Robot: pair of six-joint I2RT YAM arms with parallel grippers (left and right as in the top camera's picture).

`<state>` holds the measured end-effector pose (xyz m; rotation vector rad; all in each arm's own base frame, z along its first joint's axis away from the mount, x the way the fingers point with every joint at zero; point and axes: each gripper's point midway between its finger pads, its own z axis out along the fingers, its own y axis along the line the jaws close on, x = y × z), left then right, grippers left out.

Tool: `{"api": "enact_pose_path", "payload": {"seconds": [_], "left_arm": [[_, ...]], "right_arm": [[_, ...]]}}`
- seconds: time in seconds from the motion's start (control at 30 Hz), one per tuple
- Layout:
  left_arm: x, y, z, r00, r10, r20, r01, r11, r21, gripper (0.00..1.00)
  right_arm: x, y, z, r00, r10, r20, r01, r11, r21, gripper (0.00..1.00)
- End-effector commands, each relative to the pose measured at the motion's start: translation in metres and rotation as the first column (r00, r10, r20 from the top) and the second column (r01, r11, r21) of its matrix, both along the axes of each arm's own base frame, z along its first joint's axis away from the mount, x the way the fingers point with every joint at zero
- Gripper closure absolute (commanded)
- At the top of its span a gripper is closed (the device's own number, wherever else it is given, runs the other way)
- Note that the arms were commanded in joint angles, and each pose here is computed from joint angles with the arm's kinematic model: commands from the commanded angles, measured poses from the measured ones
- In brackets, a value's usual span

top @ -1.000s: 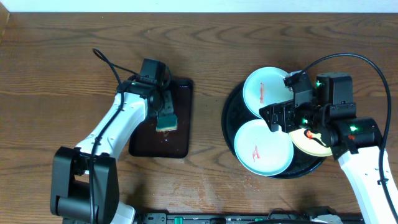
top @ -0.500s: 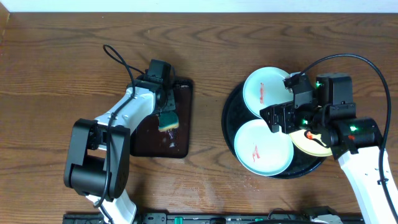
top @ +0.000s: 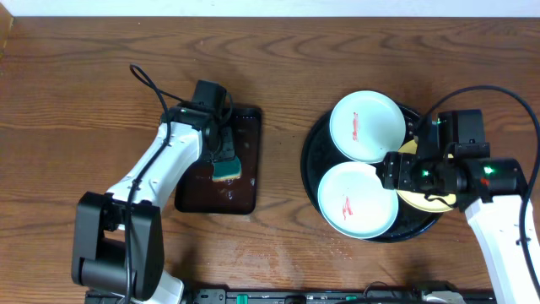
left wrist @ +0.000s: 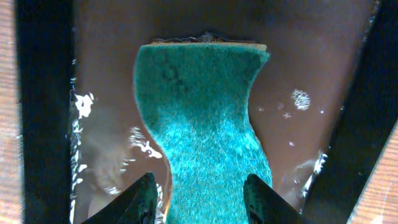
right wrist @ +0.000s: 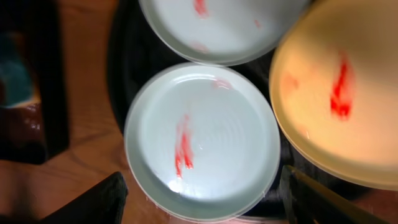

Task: Clean dirty plates on tray and stack at the side
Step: 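Grasp the green sponge with the left gripper and lift it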

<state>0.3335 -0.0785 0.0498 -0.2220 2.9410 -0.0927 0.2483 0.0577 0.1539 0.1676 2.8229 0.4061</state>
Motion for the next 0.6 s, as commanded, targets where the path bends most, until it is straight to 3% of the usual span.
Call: {"api": "enact_pose_path", "payload": {"seconds": [0.0,0.1,0.13,0.2,0.23,0.47,0.57], "left_arm": [[-0.016,0.0,-0.034,0.996,0.008,-0.084,-0.008,1.0,-0.008,0.53],[-0.017,-0.006,-0.053,0.994,0.006,-0.11,-0.01,0.999,-0.041,0.56],[-0.017,-0.011,-0.058,0.993,0.0,-0.119,-0.008,0.998,-0.066,0.62],[-0.015,-0.018,-0.064,0.992,-0.009,-0.127,-0.004,0.994,-0.105,0.88],[-0.015,-0.019,-0.066,0.992,-0.01,-0.128,-0.004,0.994,-0.108,0.92],[-0.006,-0.016,-0.04,0.992,-0.005,-0.123,-0.005,0.997,-0.081,0.93],[-0.003,-0.013,-0.017,0.994,-0.009,-0.113,0.002,0.998,-0.064,0.93]], "right_arm": [[-0.012,-0.007,-0.015,0.992,-0.043,-0.12,0.041,0.999,-0.022,0.24],[-0.026,-0.008,-0.027,0.979,-0.022,-0.203,0.015,0.999,-0.032,0.25],[-0.029,-0.008,-0.03,0.975,-0.022,-0.222,0.015,0.999,-0.034,0.27],[-0.034,-0.008,-0.036,0.967,-0.023,-0.254,0.014,0.999,-0.036,0.3],[-0.037,-0.008,-0.039,0.964,-0.023,-0.266,0.014,0.999,-0.037,0.3],[-0.051,-0.009,-0.077,0.952,-0.024,-0.305,0.013,0.999,-0.039,0.29],[-0.052,-0.007,-0.099,0.957,-0.019,-0.288,0.012,1.0,-0.023,0.34]]}}
